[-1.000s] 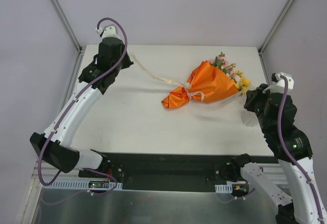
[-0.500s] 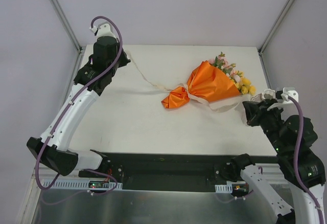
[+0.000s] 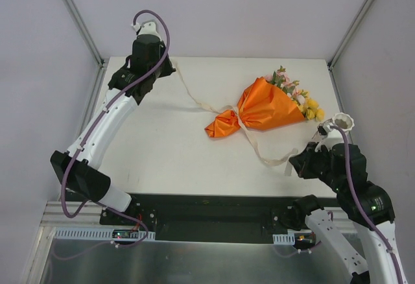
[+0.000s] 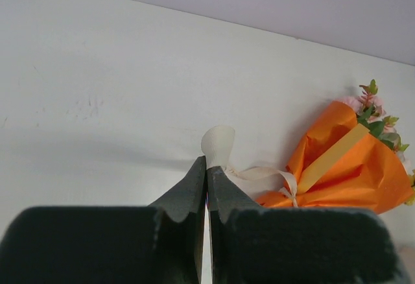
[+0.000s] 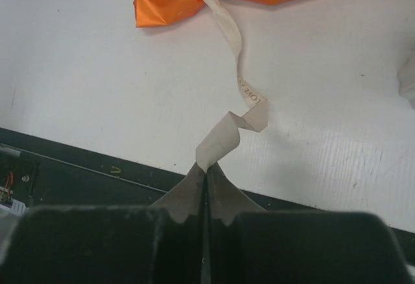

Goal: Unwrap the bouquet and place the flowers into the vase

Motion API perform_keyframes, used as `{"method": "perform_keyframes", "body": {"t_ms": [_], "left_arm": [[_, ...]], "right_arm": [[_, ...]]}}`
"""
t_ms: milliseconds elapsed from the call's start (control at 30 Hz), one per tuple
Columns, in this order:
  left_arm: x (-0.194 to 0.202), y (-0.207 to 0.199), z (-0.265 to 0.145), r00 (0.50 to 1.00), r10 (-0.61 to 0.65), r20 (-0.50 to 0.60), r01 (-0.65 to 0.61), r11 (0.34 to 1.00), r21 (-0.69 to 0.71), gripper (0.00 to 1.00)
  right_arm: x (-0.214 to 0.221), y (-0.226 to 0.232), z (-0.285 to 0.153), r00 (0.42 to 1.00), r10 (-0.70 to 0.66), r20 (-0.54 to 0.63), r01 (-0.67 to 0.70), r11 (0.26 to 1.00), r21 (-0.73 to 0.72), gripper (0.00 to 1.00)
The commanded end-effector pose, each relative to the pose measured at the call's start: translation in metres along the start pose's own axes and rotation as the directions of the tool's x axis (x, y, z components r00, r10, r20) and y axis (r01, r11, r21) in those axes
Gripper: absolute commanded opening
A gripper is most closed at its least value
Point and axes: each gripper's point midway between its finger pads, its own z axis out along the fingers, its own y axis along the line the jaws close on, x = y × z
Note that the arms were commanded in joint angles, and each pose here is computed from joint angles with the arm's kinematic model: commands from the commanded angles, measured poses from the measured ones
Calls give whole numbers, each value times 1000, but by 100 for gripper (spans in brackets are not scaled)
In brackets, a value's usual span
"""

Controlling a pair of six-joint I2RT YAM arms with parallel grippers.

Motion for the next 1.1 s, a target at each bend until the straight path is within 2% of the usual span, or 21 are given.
{"method": "perform_keyframes", "body": {"t_ms": [0,67,133,167,200,233,267,333,367,433,467,533,567,633,667,733,800,900,967,1033,1067], "left_arm": [[-26,2,11,999,-6,44,6,1000,5,0],[-23,0,20,1000,5,21,-5,1000,21,0],[-28,-7,20,1000,23,16,-24,999,49,42],[-22,-16,20,999,39,-14,-37,994,106,64],[-22,-23,18,999,38,-25,-35,990,139,79],[-18,-28,15,998,43,-44,-35,985,172,83],[-14,-41,8,997,37,-72,-18,969,246,84],[-1,-48,3,993,26,-119,10,956,295,88],[6,-60,-7,987,22,-160,39,931,364,89],[23,-71,-14,975,41,-219,61,897,438,89],[30,-76,-16,968,42,-247,80,883,463,86],[57,-87,-24,939,64,-339,136,835,533,81],[64,-94,-26,931,65,-359,158,815,557,74],[87,-98,-25,907,81,-414,188,800,569,67],[97,-105,-21,897,86,-433,201,794,574,61],[111,-111,-15,882,88,-463,225,784,579,56],[128,-122,-1,856,81,-510,270,772,575,53],[156,-137,15,786,63,-615,373,745,553,52],[175,-143,26,722,43,-690,449,731,514,53],[194,-144,40,674,30,-738,485,735,474,54],[196,-147,42,656,21,-755,506,729,460,55]], "right_arm": [[22,-9,-8,995,93,-43,-91,995,49,4],[30,-14,-11,992,115,-45,-112,991,70,7],[38,-18,-13,989,129,-69,-122,988,93,25],[39,-23,-13,988,137,-64,-128,984,126,40],[39,-24,-11,988,140,-65,-131,983,130,48],[34,-22,-8,989,138,-45,-132,984,120,55],[32,-20,-2,990,132,-49,-126,986,106,67],[14,-7,9,993,116,-8,-116,992,42,73],[11,-3,20,993,108,-40,-106,994,32,74],[-10,2,35,997,78,-19,-78,997,22,74],[-14,0,52,995,75,-62,-72,996,54,74],[-39,2,69,997,70,-31,-68,995,70,74],[-39,1,90,994,76,-80,-69,993,93,69],[-65,13,111,994,99,-42,-96,993,62,61],[-64,15,133,990,112,-86,-107,992,62,52],[-86,32,155,986,155,-58,-155,988,0,47],[-85,34,189,977,190,-93,-191,982,1,44],[-95,38,233,973,215,-87,-216,976,1,40],[-92,25,262,964,254,-75,-249,966,71,36],[-101,24,281,961,277,-7,-276,959,61,35],[-90,13,293,953,303,0,-301,948,100,35]]}}
